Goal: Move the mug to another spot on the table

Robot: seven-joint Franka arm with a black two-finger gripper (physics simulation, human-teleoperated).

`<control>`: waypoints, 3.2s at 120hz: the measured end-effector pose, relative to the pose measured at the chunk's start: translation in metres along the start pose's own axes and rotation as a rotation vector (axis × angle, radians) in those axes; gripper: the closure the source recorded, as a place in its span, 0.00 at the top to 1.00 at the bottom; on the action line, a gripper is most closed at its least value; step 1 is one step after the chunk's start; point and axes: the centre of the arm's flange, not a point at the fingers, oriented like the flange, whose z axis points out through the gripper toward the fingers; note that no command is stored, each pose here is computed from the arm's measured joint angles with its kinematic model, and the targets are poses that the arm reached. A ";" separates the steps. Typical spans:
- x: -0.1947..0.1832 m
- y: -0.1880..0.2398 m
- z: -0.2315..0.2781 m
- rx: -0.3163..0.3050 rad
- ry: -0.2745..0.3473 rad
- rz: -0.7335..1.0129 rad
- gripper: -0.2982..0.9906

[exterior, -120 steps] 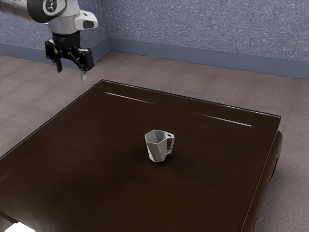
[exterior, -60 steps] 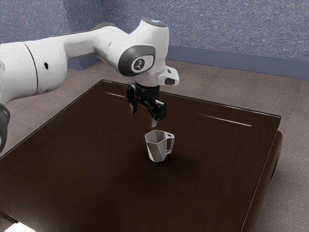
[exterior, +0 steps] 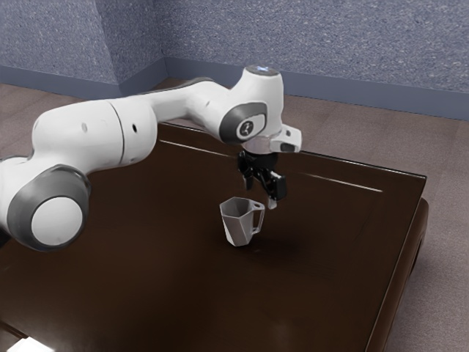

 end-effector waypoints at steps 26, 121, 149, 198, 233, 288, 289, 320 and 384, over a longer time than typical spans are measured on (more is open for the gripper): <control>0.003 -0.015 0.019 -0.016 -0.003 0.146 0.77; 0.009 -0.021 0.063 -0.040 -0.037 0.482 0.77; 0.009 -0.024 0.069 -0.042 -0.044 0.511 0.75; 0.009 -0.030 0.069 0.006 -0.042 0.509 0.42; -0.012 -0.041 -0.006 0.118 -0.061 0.466 0.26; -0.107 -0.133 0.058 -0.181 -0.537 0.073 0.20; -0.108 -0.134 0.059 -0.185 -0.543 0.069 0.20; -0.117 -0.157 0.069 -0.224 -0.624 -0.054 0.20; -0.128 -0.207 0.080 -0.232 -0.645 -0.225 0.20</control>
